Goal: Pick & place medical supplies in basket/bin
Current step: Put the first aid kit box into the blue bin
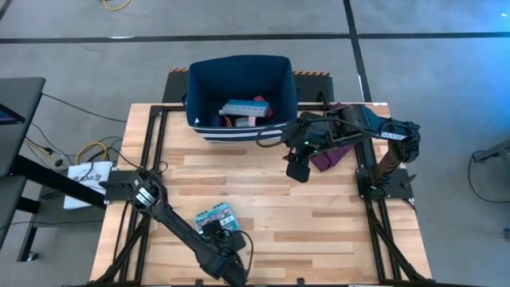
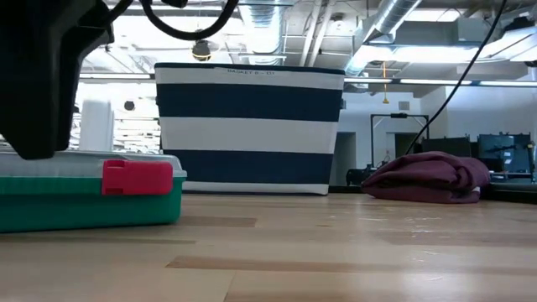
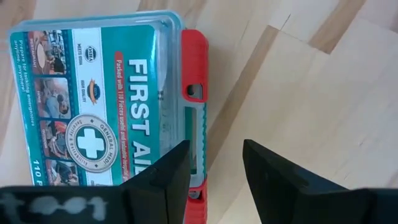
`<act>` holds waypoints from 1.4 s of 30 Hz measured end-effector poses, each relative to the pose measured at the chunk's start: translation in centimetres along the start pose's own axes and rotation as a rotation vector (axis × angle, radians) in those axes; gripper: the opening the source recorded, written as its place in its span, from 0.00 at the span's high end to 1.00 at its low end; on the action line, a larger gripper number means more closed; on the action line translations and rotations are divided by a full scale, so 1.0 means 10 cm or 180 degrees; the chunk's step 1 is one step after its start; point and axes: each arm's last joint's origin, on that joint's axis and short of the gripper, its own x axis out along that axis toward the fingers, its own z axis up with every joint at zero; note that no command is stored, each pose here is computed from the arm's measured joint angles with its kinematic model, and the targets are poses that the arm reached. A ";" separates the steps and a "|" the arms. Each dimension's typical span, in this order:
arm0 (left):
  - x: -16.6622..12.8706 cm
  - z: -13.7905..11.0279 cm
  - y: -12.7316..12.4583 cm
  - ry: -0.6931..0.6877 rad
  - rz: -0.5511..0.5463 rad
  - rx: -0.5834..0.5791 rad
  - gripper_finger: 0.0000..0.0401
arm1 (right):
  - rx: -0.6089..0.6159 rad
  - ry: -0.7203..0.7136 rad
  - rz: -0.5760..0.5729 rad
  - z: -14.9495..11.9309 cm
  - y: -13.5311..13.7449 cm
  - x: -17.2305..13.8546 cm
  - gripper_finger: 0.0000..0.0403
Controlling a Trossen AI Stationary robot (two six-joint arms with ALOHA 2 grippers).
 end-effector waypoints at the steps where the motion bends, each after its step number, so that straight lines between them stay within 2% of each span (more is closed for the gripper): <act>1: 0.00 -0.01 -0.01 -0.0008 0.0000 0.0004 0.65 | 0.0000 -0.0001 0.0000 0.00 0.00 0.00 0.56; 11: -0.04 -0.15 -0.06 -0.0093 0.0009 0.0101 0.65 | 0.0000 -0.0002 0.0001 0.00 0.00 0.00 0.56; 18: -0.07 -0.29 -0.09 -0.0143 0.0073 0.0304 0.65 | 0.0000 -0.0001 0.0000 0.00 0.00 0.00 0.56; 23: -0.10 -0.34 -0.12 -0.0591 0.0198 0.0487 0.65 | 0.0000 -0.0001 0.0000 0.00 0.00 0.00 0.56; 28: -0.10 -0.32 -0.14 -0.0671 0.0175 0.0490 0.65 | 0.0000 -0.0001 0.0000 0.00 0.00 0.00 0.56; 36: 0.15 -0.35 -0.25 -0.0563 0.0277 0.0705 0.65 | -0.0003 0.0000 0.0000 0.00 0.00 0.00 0.57; 42: 0.14 -0.34 -0.22 -0.0680 0.0428 0.0694 0.65 | -0.0007 0.0016 -0.0005 -0.01 0.00 0.00 0.57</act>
